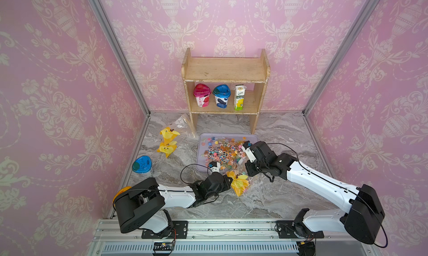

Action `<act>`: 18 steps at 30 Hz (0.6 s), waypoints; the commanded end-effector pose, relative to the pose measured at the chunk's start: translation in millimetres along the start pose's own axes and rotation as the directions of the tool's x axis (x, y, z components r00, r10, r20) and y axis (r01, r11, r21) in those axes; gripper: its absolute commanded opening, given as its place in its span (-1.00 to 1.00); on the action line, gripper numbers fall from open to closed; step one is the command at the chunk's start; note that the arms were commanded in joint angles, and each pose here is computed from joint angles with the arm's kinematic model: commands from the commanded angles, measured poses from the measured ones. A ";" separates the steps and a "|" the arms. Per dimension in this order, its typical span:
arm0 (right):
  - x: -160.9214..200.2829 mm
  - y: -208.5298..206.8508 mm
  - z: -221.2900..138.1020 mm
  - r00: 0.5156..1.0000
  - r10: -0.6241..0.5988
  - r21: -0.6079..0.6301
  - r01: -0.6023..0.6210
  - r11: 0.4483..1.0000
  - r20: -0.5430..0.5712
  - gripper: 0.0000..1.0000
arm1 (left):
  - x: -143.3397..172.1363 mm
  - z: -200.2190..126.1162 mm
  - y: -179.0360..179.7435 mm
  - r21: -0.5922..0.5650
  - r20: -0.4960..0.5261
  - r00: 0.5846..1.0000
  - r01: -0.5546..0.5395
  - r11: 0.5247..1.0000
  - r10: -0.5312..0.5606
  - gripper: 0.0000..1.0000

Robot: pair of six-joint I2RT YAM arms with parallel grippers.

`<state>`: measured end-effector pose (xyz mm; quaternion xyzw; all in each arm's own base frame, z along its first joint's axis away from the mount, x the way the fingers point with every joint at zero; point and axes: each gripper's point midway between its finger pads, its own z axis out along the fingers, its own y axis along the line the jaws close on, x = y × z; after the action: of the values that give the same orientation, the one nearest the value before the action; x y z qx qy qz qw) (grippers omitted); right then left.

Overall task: Pour candies out of the ziploc bag
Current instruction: 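Pick up the ziploc bag from the center of the board, then pour the candies out of the ziploc bag onto the tray.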

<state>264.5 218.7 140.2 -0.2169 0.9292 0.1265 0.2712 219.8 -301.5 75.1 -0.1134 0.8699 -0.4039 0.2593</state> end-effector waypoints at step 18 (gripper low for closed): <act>-81.0 -17.0 35.5 0.985 0.121 -0.130 -0.105 0.986 0.124 -1.00 | -159.9 -39.6 -69.1 -0.028 0.144 0.958 -0.245 0.969 0.246 -1.00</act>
<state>335.4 236.6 152.2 -0.1753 0.9181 0.1843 0.3041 319.7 -247.3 185.7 -0.0818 0.8647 -0.3456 0.3552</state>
